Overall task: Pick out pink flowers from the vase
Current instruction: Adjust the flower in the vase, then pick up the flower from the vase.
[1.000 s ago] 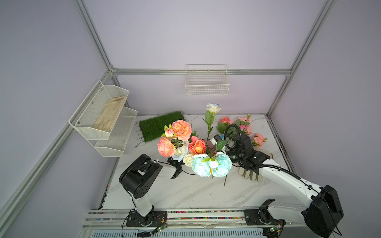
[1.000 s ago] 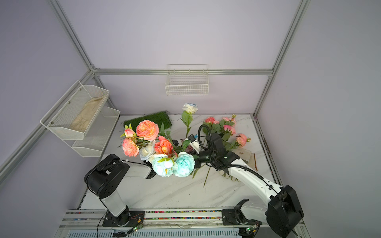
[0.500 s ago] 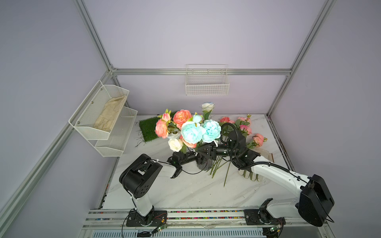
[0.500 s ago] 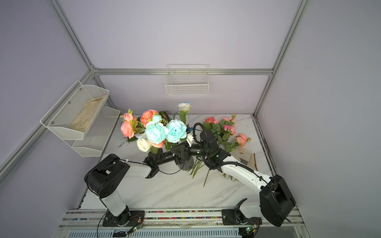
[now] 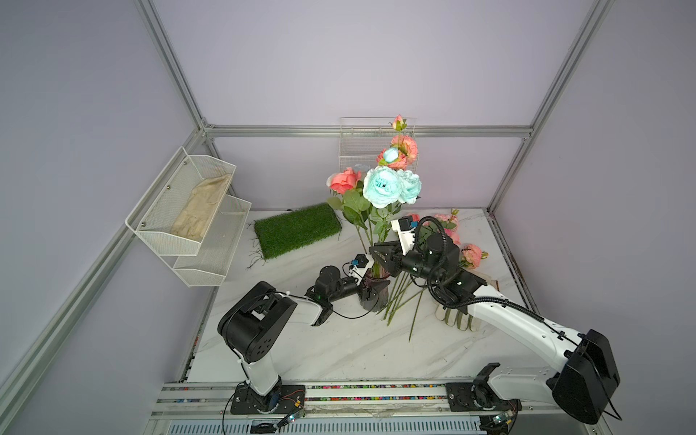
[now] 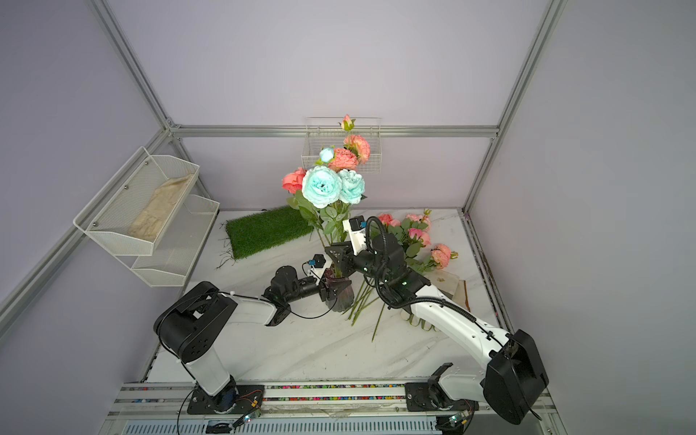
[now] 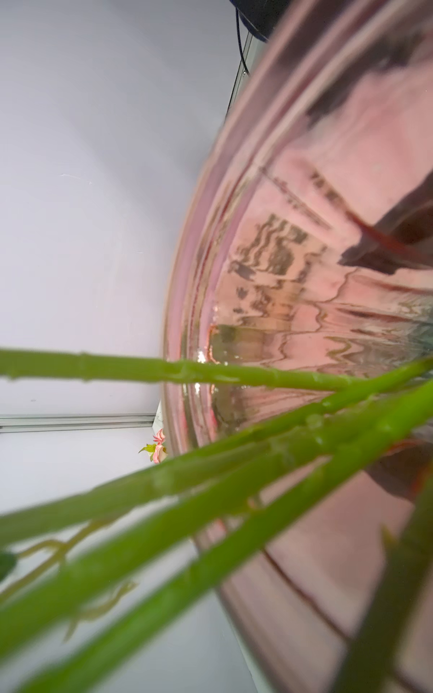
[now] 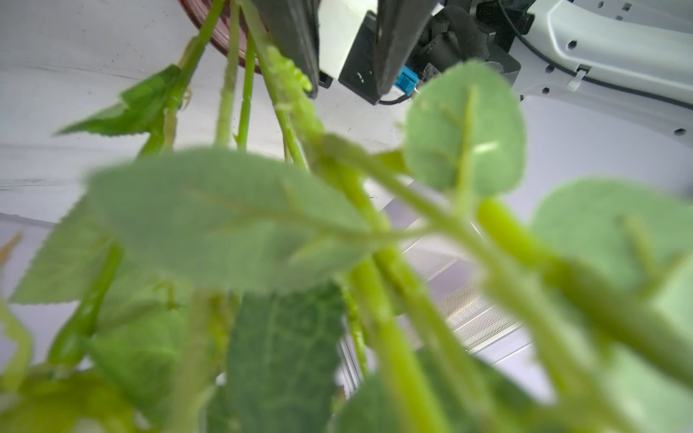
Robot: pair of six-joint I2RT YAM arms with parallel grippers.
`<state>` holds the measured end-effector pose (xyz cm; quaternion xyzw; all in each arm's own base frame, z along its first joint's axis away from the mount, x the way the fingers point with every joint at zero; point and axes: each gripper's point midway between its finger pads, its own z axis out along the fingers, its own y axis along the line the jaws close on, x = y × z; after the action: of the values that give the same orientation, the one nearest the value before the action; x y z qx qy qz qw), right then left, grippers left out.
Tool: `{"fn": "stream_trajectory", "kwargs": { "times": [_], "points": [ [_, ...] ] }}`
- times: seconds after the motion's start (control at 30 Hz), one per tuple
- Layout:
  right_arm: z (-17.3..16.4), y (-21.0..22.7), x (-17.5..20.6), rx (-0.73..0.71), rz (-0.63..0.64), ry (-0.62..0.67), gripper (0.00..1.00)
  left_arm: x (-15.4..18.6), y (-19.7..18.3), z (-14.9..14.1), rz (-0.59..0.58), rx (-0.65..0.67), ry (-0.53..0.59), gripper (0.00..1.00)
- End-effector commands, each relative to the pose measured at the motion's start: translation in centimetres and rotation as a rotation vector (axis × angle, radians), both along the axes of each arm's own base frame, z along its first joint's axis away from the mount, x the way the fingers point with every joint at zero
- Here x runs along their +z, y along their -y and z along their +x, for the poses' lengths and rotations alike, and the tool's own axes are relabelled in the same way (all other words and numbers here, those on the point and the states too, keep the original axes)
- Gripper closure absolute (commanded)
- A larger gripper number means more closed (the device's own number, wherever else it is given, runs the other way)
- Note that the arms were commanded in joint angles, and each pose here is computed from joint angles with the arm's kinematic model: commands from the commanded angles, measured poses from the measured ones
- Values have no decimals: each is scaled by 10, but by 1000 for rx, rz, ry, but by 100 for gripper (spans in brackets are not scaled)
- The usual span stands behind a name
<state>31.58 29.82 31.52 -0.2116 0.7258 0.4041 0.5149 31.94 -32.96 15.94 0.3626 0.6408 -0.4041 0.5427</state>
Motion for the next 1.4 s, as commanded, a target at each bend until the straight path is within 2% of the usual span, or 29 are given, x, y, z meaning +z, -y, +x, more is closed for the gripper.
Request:
{"fn": "stream_trajectory", "kwargs": {
  "times": [0.0,0.2,0.4,0.53,0.8,1.1,1.37],
  "points": [
    [-3,12,19,-40,-10,60,70,-70,-8,-20,143,-18,-257,100],
    [-4,7,18,-6,-39,59,69,-73,-6,-20,146,-25,-259,100],
    [-1,-7,15,43,-5,42,69,-72,-7,-19,144,-18,-257,100],
    [10,-12,18,32,2,49,65,-73,-8,-20,147,-14,-259,100],
    [39,-17,3,-47,-45,51,64,-74,-8,-19,147,-11,-262,100],
    [53,-28,-2,-42,-49,59,71,-74,-8,-19,147,-10,-264,100],
    [51,-22,4,-62,-40,73,88,-74,-9,-19,147,-2,-267,100]
  ]
}}
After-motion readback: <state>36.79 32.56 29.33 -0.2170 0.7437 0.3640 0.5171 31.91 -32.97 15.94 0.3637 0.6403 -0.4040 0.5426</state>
